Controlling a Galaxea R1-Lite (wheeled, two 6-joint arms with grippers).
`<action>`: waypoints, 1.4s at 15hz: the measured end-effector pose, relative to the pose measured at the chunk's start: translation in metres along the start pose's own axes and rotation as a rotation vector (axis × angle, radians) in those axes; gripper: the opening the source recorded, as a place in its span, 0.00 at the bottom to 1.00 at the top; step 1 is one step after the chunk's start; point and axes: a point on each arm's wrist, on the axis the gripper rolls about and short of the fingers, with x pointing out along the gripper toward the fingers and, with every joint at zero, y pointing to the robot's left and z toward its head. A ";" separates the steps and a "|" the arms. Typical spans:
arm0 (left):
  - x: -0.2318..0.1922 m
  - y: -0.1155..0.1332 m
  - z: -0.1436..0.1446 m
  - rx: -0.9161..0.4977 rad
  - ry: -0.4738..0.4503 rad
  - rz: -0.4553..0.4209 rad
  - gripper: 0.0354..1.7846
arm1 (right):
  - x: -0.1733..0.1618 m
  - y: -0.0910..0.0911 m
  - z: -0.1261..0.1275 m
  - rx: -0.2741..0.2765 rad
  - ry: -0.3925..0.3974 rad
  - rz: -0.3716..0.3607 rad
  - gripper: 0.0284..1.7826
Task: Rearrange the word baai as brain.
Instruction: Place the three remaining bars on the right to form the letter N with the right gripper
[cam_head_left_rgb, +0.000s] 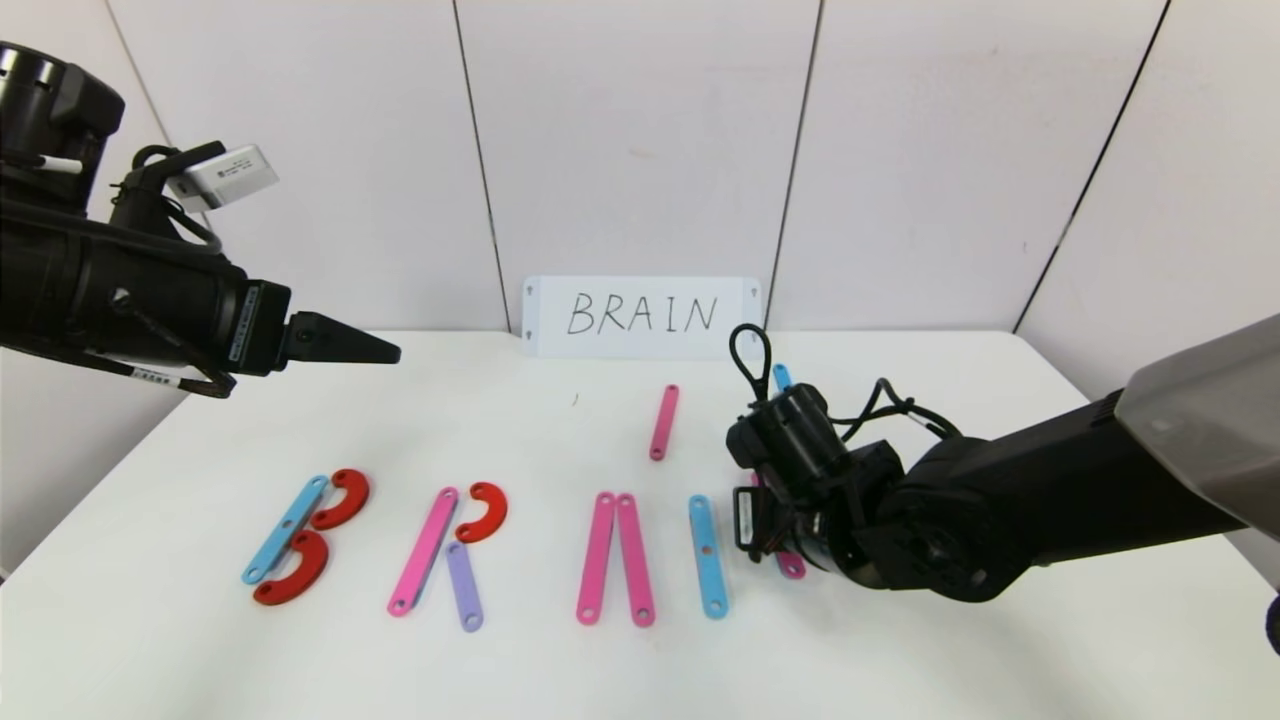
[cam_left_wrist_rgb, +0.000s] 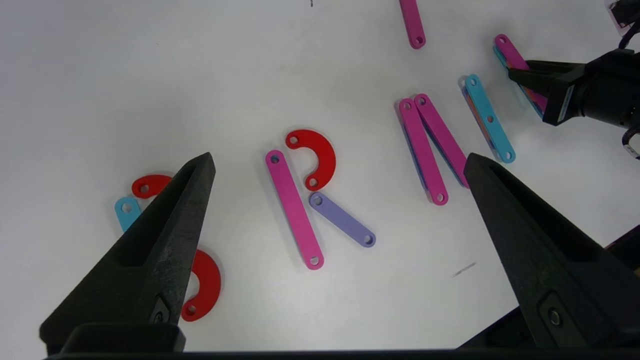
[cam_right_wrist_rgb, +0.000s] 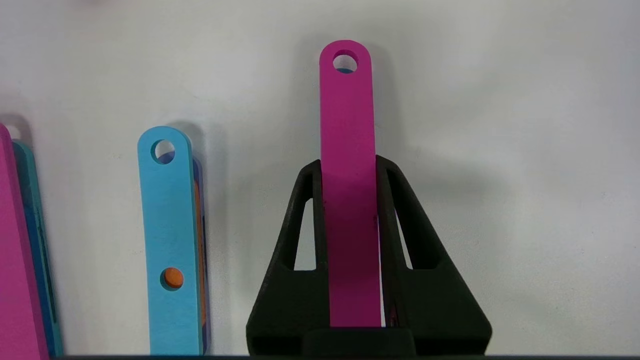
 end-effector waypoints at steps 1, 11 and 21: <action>0.000 0.000 0.000 0.001 0.000 0.000 0.98 | 0.001 0.000 -0.001 -0.001 0.002 -0.001 0.16; 0.001 0.000 0.000 0.000 0.002 -0.001 0.98 | -0.001 -0.001 -0.004 0.000 0.010 -0.001 0.83; 0.001 0.000 0.000 0.000 0.002 -0.001 0.98 | -0.004 -0.004 0.000 0.005 0.000 -0.005 0.98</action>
